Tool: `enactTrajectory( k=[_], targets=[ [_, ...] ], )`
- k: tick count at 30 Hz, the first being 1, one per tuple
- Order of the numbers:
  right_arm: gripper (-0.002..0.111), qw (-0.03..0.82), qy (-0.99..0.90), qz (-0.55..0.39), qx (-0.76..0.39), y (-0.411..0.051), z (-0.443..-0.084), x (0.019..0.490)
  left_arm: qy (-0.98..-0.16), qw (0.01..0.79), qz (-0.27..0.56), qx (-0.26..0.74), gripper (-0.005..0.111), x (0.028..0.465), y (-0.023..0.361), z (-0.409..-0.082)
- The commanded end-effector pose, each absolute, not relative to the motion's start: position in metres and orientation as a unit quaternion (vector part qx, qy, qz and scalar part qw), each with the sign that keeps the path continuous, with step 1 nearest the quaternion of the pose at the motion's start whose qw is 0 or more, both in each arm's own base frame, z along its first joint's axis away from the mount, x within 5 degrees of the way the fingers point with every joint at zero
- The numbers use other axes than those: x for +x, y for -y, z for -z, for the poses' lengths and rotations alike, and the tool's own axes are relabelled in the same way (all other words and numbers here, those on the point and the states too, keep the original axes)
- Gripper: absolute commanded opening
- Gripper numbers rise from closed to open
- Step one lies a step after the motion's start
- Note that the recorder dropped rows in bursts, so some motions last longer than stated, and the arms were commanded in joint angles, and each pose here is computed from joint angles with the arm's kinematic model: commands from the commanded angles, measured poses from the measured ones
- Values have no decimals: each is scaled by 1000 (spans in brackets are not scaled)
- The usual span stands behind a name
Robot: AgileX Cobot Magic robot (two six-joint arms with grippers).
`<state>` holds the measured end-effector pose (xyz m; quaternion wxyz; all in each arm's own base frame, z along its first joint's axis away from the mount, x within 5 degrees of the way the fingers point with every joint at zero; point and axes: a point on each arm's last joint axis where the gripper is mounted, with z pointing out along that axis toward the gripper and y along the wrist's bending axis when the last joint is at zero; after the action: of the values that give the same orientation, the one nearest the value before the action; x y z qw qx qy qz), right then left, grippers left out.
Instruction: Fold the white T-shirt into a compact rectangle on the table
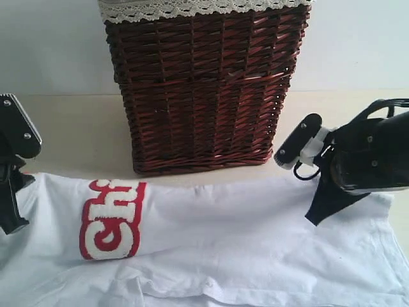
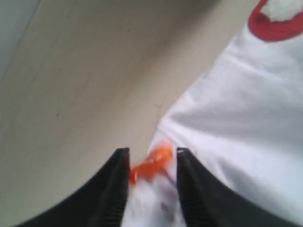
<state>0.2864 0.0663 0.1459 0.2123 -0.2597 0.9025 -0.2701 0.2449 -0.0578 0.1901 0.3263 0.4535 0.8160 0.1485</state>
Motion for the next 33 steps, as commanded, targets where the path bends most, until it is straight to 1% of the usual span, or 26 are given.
enactTrajectory(
  k=[1,3,4,7,9,10,11,13,15,16,18,20,23,25,26,30,31,33],
  targets=[
    [52,244,-903,295,-194,-65,-153,305,-833,340,-138,415,60,261,52,-190],
    [61,254,-900,303,-187,-66,-160,310,-843,349,-141,384,56,269,50,-199],
    [62,256,-898,308,-182,-65,-163,311,-849,350,-147,368,52,271,48,-205],
    [62,252,-906,300,-160,-65,-170,309,-864,353,-150,326,38,268,46,-218],
    [62,236,-914,276,-180,-68,-172,305,-879,350,-132,295,31,258,49,-225],
    [62,229,-921,256,-185,-71,-171,303,-880,347,-125,300,29,252,53,-226],
    [62,225,-924,239,-194,-73,-172,301,-873,341,-124,326,28,244,57,-228],
    [62,219,-929,199,-223,-80,-175,297,-843,313,-118,422,28,220,72,-229],
    [62,228,-929,151,-251,-88,-181,293,-807,278,-94,512,28,192,87,-234],
    [62,228,-925,138,-272,-90,-185,291,-798,270,-74,534,28,182,92,-235],
    [62,220,-921,107,-304,-95,-193,284,-794,262,-30,547,28,161,101,-238],
    [62,199,-923,76,-322,-97,-199,274,-795,242,-5,556,28,147,105,-237],
    [62,186,-925,47,-328,-98,-209,263,-805,176,28,566,28,127,106,-225],
    [62,181,-930,39,-319,-97,-215,258,-814,145,58,560,31,116,108,-215],
    [62,174,-931,40,-318,-96,-217,255,-818,135,75,555,35,111,110,-210],
    [62,141,-940,37,-310,-94,-218,247,-827,92,133,539,60,94,116,-192],
    [62,136,-940,37,-309,-93,-219,246,-826,80,138,540,64,91,116,-186],
    [62,127,-942,38,-309,-92,-218,245,-816,81,144,554,63,87,119,-179]
  ],
)
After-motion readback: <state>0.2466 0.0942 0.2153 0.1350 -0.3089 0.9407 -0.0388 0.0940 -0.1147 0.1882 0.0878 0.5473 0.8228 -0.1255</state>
